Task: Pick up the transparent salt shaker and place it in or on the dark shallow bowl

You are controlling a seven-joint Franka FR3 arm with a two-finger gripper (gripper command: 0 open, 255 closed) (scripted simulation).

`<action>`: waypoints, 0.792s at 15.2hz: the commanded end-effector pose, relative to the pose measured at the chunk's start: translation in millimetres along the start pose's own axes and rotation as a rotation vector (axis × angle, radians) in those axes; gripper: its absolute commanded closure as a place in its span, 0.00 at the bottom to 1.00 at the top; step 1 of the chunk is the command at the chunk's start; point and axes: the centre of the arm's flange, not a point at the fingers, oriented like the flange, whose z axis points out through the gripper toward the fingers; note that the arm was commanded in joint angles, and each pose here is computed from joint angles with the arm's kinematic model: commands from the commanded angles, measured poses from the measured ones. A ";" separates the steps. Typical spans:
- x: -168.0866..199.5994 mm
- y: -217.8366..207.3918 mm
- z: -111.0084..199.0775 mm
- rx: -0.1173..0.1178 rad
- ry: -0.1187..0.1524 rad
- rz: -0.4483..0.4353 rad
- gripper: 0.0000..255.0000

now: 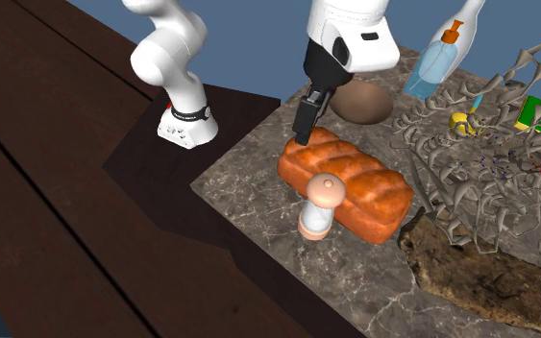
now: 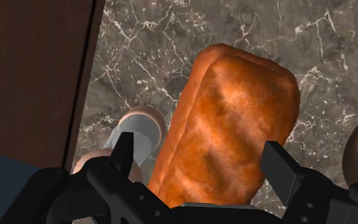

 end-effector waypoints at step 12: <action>60.8 70.5 41.2 -0.025 -0.029 0.033 0.00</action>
